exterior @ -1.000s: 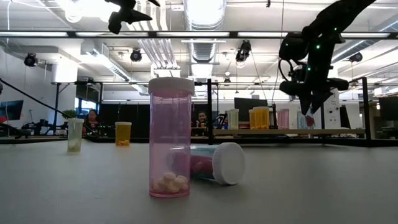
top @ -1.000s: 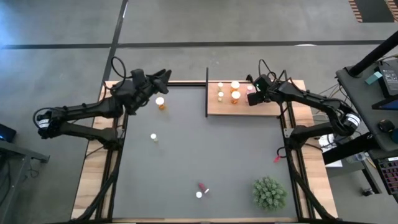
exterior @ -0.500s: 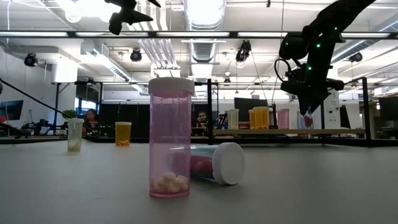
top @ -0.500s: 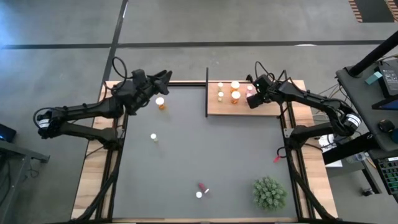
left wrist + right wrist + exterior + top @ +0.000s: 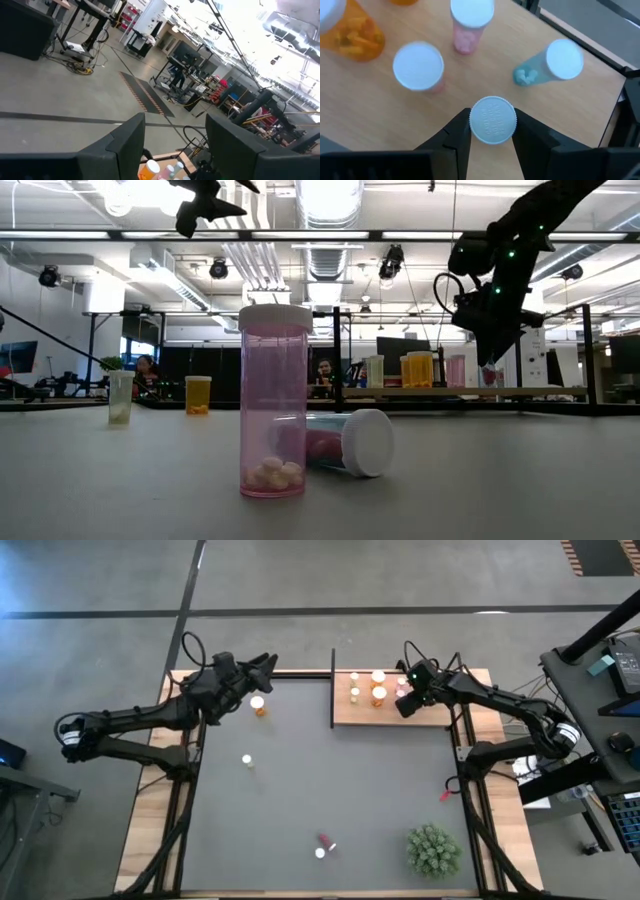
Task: Pick and place medicine bottles onto shelf by color
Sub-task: Put the top blue medicine bottle on the shelf aligned with the other blue medicine bottle
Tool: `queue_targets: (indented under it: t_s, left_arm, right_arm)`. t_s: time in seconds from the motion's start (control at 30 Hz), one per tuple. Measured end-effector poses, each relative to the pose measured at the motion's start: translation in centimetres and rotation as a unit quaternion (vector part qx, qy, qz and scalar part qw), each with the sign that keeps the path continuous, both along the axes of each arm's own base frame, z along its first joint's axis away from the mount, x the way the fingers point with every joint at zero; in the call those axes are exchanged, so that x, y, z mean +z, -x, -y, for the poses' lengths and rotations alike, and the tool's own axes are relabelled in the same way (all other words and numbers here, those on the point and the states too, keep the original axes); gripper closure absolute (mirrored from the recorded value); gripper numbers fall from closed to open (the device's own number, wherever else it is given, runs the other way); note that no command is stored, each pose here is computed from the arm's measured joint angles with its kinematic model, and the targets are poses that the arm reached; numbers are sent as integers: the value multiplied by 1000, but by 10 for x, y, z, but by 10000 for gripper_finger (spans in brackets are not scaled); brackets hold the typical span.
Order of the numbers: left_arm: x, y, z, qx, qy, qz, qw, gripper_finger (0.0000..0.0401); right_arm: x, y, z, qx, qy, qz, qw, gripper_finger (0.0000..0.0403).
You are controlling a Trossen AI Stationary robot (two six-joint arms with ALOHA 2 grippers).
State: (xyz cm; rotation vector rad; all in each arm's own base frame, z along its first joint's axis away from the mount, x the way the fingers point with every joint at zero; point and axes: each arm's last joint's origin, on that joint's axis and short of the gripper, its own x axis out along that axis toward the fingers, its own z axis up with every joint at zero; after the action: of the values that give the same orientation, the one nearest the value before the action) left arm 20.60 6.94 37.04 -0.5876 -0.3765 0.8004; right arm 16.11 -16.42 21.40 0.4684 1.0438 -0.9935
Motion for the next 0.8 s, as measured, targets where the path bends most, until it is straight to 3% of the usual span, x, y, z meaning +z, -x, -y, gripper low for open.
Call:
queue_targets:
  t_s: [0.8]
  left_arm:
    - [-9, -10, -2, -9, 30, 8, 999, 209]
  right_arm:
    - [2, 2, 0, 25, 22, 5, 999, 282]
